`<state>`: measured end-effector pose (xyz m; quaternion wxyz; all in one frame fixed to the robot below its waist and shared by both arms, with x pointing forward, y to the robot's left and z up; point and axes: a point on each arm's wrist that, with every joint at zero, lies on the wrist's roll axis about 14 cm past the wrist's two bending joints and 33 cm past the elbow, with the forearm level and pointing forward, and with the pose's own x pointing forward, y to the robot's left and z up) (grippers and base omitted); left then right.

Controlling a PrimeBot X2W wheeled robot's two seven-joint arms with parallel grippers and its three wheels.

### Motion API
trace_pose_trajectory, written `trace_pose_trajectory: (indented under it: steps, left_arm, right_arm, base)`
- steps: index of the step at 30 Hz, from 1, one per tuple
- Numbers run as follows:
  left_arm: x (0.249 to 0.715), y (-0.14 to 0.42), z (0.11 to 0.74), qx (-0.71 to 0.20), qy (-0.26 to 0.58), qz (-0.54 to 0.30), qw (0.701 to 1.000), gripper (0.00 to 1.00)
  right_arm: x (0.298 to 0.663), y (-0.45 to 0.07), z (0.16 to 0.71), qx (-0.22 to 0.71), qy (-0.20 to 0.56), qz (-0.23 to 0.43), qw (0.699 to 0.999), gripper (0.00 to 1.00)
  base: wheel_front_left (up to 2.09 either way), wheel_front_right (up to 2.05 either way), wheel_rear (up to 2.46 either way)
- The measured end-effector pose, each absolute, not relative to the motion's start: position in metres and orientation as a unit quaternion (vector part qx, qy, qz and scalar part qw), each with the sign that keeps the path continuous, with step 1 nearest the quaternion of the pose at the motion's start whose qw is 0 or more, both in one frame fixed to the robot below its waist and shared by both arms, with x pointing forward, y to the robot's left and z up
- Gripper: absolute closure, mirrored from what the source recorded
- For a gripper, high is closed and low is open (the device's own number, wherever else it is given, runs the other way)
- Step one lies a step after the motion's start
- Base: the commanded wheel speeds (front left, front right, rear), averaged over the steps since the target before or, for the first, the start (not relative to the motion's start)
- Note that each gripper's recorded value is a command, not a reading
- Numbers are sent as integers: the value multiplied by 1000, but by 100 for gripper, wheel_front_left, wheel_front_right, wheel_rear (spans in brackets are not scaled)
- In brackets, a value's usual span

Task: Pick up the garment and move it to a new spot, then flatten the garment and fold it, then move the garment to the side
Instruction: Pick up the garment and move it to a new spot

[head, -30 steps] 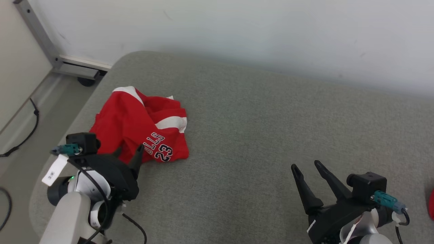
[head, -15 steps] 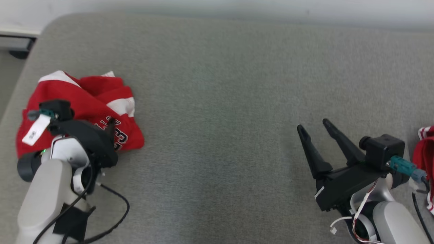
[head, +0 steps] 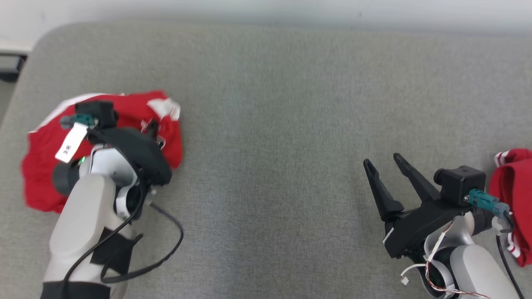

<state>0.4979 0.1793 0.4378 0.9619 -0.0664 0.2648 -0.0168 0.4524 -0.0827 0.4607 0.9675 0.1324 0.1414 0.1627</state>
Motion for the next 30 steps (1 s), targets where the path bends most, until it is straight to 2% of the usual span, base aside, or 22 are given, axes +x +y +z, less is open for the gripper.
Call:
trace_pose_trajectory:
  steps: [5, 12, 16, 23, 28, 29, 30]
  left_arm:
    - [511, 149, 505, -58, 172, -75, 980, 100]
    - [498, 106, 568, -37, 94, -144, 984, 100]
    - [480, 80, 580, -34, 79, -185, 979, 100]
    - [422, -10, 568, -66, 94, -296, 948, 100]
    - [401, -55, 567, -89, 110, -329, 934, 100]
    - [399, -61, 564, -91, 117, -332, 932, 96]
    - [396, -68, 561, -96, 124, -337, 928, 52]
  right_arm:
    - [445, -79, 477, 146, 123, 164, 968, 0]
    - [428, -81, 495, 156, 99, 158, 970, 0]
    - [414, -83, 503, 160, 89, 155, 971, 0]
    - [387, -98, 514, 161, 73, 136, 975, 0]
    - [371, -117, 521, 163, 57, 112, 979, 0]
    - [369, -121, 522, 163, 54, 107, 979, 0]
    - [367, -124, 523, 163, 52, 103, 980, 0]
  base:
    - [0, 0, 0]
    - [0, 0, 0]
    - [0, 0, 0]
    - [0, 0, 0]
    - [0, 0, 0]
    - [0, 0, 0]
    - [0, 0, 0]
